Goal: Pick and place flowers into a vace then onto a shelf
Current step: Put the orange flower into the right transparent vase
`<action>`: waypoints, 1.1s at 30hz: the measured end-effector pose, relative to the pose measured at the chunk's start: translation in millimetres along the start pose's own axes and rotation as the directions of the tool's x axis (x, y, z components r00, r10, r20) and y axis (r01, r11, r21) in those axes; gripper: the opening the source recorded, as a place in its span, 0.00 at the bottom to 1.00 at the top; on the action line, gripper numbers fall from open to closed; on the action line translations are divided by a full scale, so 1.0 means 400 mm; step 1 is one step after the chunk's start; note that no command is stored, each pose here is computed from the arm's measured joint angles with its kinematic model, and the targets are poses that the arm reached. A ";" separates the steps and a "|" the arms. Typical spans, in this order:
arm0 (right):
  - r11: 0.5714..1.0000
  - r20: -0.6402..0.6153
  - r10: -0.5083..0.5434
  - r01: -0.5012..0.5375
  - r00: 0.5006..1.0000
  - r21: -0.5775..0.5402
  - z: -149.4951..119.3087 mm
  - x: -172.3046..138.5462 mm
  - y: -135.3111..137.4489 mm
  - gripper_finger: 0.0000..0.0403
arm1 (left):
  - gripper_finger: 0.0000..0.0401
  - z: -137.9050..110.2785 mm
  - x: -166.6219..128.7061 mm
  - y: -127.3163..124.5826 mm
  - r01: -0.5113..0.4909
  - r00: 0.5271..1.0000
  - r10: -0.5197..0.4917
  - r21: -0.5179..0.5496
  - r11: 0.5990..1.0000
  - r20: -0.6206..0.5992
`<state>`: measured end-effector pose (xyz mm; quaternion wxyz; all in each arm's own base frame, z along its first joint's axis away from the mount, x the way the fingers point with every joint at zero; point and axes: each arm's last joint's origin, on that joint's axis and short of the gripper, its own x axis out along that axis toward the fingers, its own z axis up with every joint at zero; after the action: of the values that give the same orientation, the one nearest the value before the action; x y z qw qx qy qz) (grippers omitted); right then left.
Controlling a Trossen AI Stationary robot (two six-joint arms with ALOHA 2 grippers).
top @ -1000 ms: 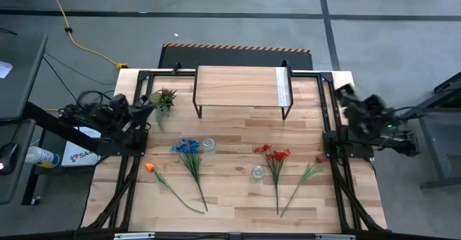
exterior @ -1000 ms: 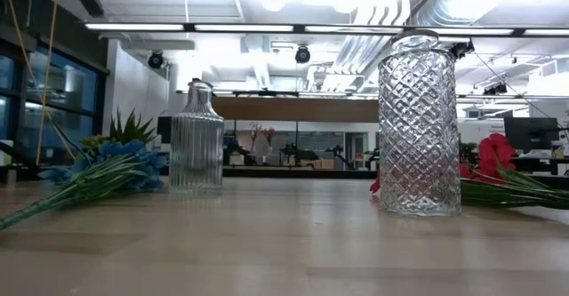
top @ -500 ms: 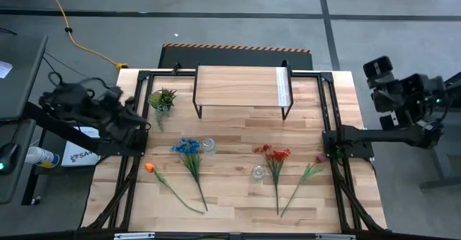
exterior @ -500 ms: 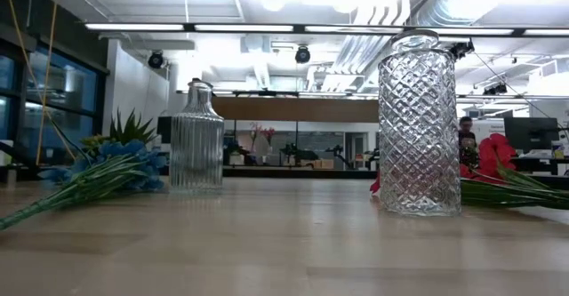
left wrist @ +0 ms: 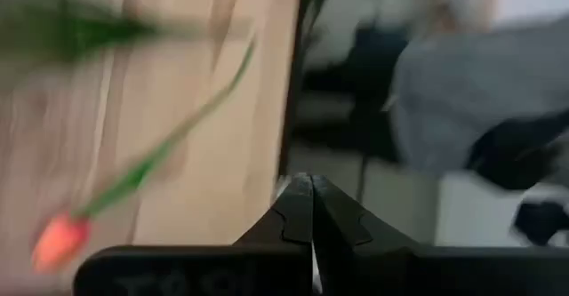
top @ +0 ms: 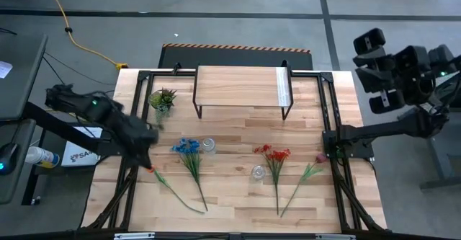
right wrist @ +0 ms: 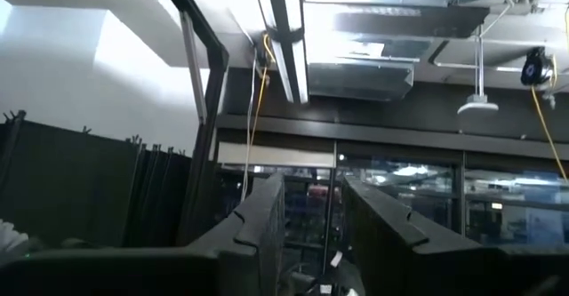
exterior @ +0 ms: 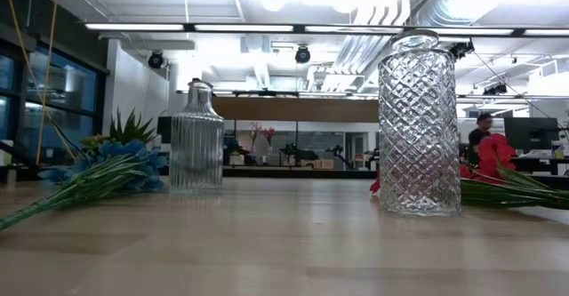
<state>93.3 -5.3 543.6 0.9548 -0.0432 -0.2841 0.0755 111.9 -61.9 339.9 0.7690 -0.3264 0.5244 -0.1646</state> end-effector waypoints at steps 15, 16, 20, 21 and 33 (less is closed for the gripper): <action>0.990 -0.120 -0.119 0.109 0.986 -0.089 0.042 0.058 -0.024 0.27 | 0.09 -0.072 0.099 -0.065 -0.179 0.961 0.266 -0.566 0.805 0.074; 0.987 -0.130 -0.131 0.117 0.983 -0.113 0.044 0.055 -0.024 0.27 | 0.09 -0.081 0.108 -0.071 -0.175 0.960 0.273 -0.616 0.768 0.067; 0.974 -0.153 -0.149 0.118 0.977 -0.194 0.055 0.042 -0.021 0.27 | 0.09 -0.112 0.163 -0.096 -0.166 0.940 0.336 -0.789 0.591 0.054; 0.971 -0.154 -0.154 0.121 0.976 -0.207 0.058 0.040 -0.021 0.27 | 0.09 -0.119 0.182 -0.102 -0.166 0.934 0.355 -0.821 0.547 0.048; 0.956 -0.146 -0.175 0.133 0.974 -0.262 0.096 0.019 -0.014 0.27 | 0.09 -0.070 0.393 -0.119 -0.096 0.879 0.465 -0.917 0.386 0.103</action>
<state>79.1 -8.2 580.3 0.9651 -0.1474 -0.2126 -0.0399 153.0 -199.8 255.4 0.5741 -0.6090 0.4352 0.3318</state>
